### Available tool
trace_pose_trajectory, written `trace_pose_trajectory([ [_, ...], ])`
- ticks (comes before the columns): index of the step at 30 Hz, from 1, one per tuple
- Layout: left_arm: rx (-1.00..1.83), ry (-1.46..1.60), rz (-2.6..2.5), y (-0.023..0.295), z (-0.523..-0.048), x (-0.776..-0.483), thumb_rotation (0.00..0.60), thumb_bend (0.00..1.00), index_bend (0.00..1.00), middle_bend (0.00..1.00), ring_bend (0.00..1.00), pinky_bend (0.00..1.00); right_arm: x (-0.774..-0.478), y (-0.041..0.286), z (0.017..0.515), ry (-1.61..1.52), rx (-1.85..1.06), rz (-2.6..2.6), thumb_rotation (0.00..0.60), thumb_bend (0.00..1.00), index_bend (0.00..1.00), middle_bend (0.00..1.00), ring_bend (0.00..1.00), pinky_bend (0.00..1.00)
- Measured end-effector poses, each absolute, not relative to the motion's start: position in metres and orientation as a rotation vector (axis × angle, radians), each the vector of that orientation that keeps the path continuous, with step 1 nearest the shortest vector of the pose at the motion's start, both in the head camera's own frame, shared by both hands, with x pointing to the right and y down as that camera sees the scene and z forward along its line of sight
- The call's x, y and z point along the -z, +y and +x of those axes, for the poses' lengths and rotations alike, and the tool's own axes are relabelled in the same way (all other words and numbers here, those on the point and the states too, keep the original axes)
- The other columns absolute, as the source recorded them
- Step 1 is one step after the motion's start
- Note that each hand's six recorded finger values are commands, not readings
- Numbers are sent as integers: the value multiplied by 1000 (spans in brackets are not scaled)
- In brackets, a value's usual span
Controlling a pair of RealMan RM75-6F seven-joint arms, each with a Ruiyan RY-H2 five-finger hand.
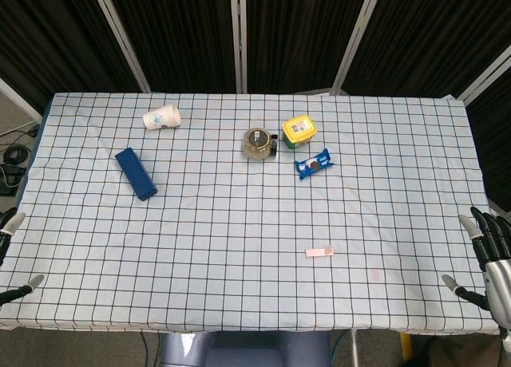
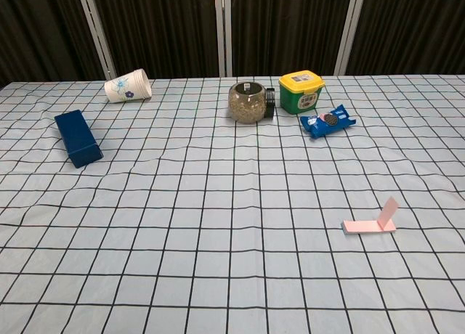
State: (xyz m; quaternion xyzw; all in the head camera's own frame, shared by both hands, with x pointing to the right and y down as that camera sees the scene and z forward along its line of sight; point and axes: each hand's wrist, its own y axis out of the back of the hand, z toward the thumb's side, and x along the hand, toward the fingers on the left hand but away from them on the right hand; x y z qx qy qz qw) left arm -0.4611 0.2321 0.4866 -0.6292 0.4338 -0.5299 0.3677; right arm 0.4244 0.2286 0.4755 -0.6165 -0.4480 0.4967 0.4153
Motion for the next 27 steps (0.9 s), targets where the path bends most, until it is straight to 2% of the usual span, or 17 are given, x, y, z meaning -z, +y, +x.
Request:
trace_pose_trajectory([
  [8, 1380, 1113, -1618, 233, -463, -489, 600, 0, 0, 0, 0, 0, -482, 228, 421, -1103, -1225, -1625, 600, 0, 137, 0, 0, 0],
  [12, 1387, 1116, -1615, 231, -465, -491, 600, 0, 0, 0, 0, 0, -493, 224, 411, -1016, -1170, -1705, 600, 1, 226, 4, 0, 0],
  [14, 1391, 1116, -1620, 230, -464, -493, 600, 0, 0, 0, 0, 0, -500, 219, 405, -951, -1155, -1729, 600, 30, 300, 21, 0, 0],
  [17, 1408, 1101, -1626, 228, -463, -498, 600, 0, 0, 0, 0, 0, -516, 206, 387, -826, -1116, -1777, 600, 133, 431, 69, 0, 0],
  [22, 1440, 1084, -1618, 226, -463, -507, 600, 0, 0, 0, 0, 0, -546, 178, 345, -624, -975, -1821, 600, 218, 477, 112, 0, 0],
  [27, 1468, 1069, -1609, 224, -463, -513, 600, 0, 0, 0, 0, 0, -578, 164, 302, -495, -824, -1824, 600, 242, 476, 134, 0, 0],
])
